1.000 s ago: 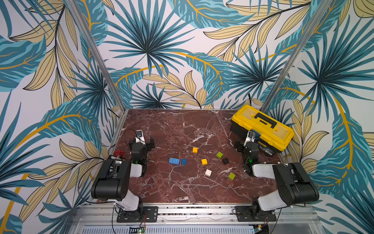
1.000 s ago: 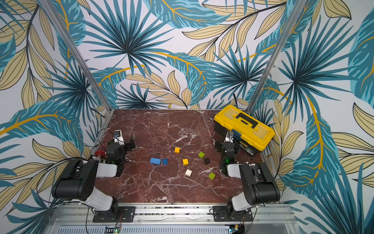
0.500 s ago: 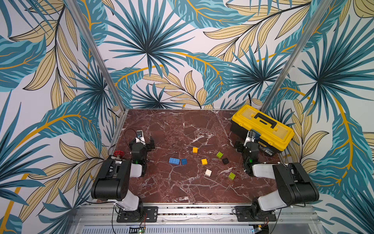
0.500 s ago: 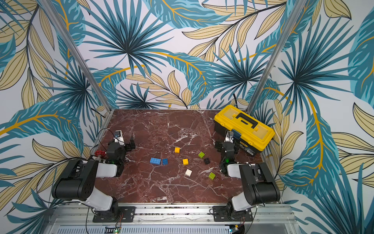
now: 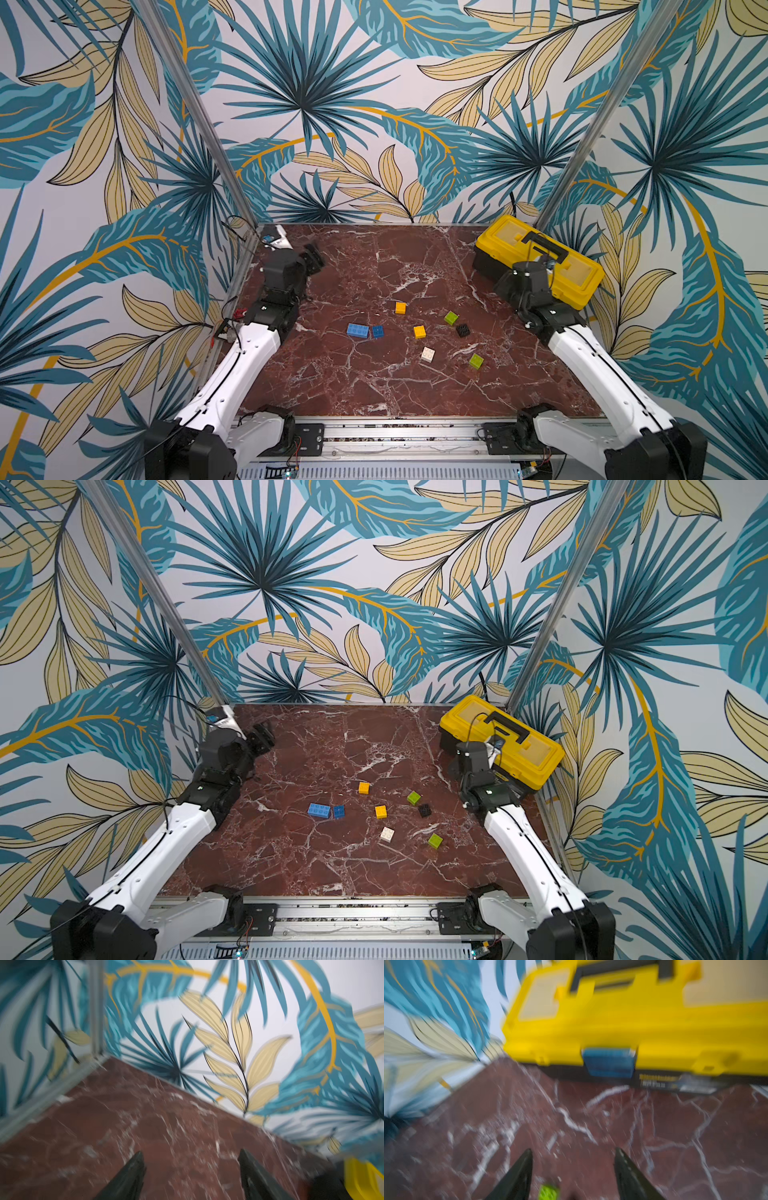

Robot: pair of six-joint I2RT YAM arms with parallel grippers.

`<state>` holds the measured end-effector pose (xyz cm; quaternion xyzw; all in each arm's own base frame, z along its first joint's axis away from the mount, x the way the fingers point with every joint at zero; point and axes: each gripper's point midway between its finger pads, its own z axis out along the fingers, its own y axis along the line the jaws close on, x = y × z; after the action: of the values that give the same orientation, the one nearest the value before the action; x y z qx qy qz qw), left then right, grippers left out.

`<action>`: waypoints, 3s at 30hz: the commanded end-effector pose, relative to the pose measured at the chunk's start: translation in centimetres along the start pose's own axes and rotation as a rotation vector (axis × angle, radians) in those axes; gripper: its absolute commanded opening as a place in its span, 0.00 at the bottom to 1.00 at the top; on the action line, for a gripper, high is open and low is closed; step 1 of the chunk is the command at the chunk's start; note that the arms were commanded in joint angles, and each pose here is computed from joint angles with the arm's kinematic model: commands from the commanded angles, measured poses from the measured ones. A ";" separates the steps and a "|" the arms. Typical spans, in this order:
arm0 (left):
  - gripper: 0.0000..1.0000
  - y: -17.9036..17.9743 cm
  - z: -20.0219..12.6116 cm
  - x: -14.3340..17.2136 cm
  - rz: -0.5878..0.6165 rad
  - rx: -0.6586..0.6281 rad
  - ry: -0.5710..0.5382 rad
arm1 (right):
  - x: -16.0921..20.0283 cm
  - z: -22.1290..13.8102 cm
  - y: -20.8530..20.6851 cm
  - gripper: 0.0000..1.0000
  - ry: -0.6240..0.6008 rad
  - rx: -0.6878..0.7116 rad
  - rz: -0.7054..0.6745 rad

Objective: Assemble the number 4 with lego
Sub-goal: Pick up the lego brick from the center of the board, then assemble the lego brick with the lego brick.

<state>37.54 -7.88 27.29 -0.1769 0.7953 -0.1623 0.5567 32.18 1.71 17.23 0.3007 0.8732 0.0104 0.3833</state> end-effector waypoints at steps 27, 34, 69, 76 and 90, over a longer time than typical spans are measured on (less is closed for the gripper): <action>0.70 -2.3 -4.0 14.2 -0.059 0.039 0.397 | 19.3 0.7 -5.9 0.56 0.573 0.226 -0.208; 0.68 -2.0 -4.0 14.0 -0.061 0.028 0.393 | 19.9 1.1 -6.5 0.41 0.575 0.234 -0.216; 0.63 1.7 -3.7 15.7 -0.070 -0.111 0.455 | 22.5 -2.8 9.1 0.21 0.456 0.108 -0.354; 0.63 2.2 -3.6 16.2 -0.057 -0.113 0.483 | 22.9 -2.5 8.7 0.21 0.432 0.144 -0.305; 0.63 2.3 -3.2 17.0 -0.027 -0.116 0.527 | 24.6 -2.1 8.6 0.19 0.463 0.193 -0.267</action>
<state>29.13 -13.74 13.81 -0.1766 0.9124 -0.1727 0.3263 22.63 22.56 5.00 0.1983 0.9679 -0.0372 0.1501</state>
